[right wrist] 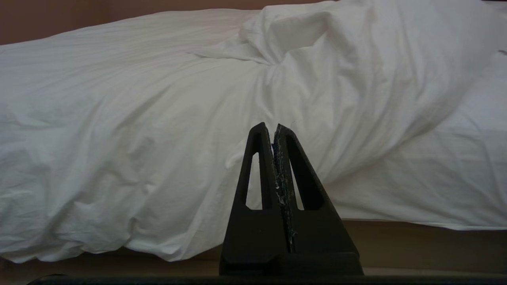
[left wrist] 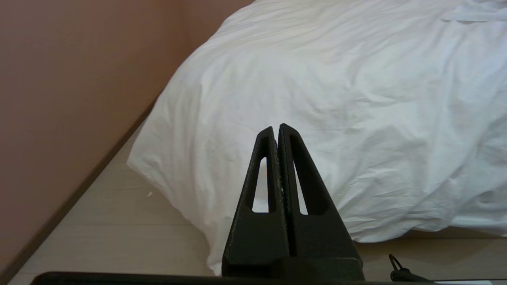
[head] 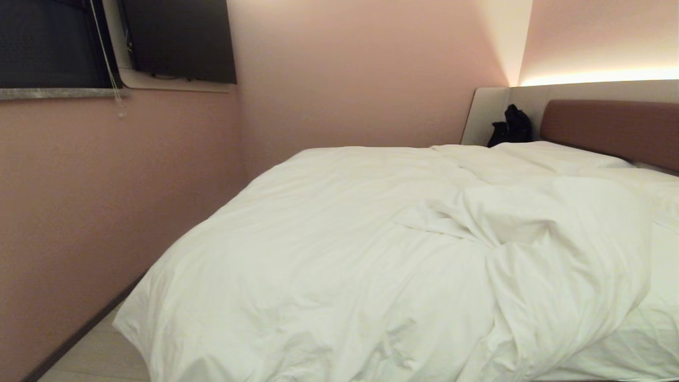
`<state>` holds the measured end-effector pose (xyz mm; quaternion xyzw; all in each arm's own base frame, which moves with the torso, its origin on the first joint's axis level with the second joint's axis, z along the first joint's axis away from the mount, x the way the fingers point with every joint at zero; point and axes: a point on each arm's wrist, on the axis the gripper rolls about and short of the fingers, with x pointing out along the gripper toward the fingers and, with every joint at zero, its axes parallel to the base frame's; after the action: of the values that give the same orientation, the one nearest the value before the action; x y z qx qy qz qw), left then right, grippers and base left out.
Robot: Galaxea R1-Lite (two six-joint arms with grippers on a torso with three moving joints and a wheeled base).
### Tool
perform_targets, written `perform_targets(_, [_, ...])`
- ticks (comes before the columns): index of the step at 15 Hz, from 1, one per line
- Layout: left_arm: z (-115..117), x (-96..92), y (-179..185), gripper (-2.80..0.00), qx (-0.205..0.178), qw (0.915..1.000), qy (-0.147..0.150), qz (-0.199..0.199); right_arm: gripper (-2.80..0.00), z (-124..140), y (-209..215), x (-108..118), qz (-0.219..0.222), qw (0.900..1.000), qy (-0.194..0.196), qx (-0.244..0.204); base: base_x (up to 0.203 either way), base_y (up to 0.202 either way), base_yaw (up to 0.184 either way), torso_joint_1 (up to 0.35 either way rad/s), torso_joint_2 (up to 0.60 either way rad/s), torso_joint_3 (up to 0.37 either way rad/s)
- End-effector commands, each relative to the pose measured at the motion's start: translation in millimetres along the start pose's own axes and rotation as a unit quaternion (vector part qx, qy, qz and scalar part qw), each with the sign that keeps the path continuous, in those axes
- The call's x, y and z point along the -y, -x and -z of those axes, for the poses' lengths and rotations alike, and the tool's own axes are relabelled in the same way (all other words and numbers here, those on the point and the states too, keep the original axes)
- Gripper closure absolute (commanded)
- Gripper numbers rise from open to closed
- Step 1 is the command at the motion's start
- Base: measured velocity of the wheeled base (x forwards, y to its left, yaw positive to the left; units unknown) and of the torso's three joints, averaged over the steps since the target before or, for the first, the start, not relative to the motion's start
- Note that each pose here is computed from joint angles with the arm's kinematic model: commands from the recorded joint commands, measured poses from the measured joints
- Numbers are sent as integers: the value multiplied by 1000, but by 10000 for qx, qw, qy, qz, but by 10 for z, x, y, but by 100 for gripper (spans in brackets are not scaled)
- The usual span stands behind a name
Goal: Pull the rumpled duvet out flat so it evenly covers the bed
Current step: Hold the folded corner of the quilt
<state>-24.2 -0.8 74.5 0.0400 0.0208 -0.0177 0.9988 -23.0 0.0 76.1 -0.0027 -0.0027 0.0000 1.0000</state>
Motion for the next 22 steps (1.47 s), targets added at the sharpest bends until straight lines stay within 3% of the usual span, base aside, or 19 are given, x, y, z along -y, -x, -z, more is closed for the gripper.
perform_targets(1, [0, 0, 0, 0, 0, 10000, -2, 1, 0, -1, -1, 0, -5, 10000, 3, -4, 0, -194, 1, -1, 6, 3])
perform_targets(22, [0, 0, 0, 0, 0, 10000, -2, 1, 0, 3, -2, 0, 0, 10000, 3, -11, 0, -194, 0, 3, 2, 3])
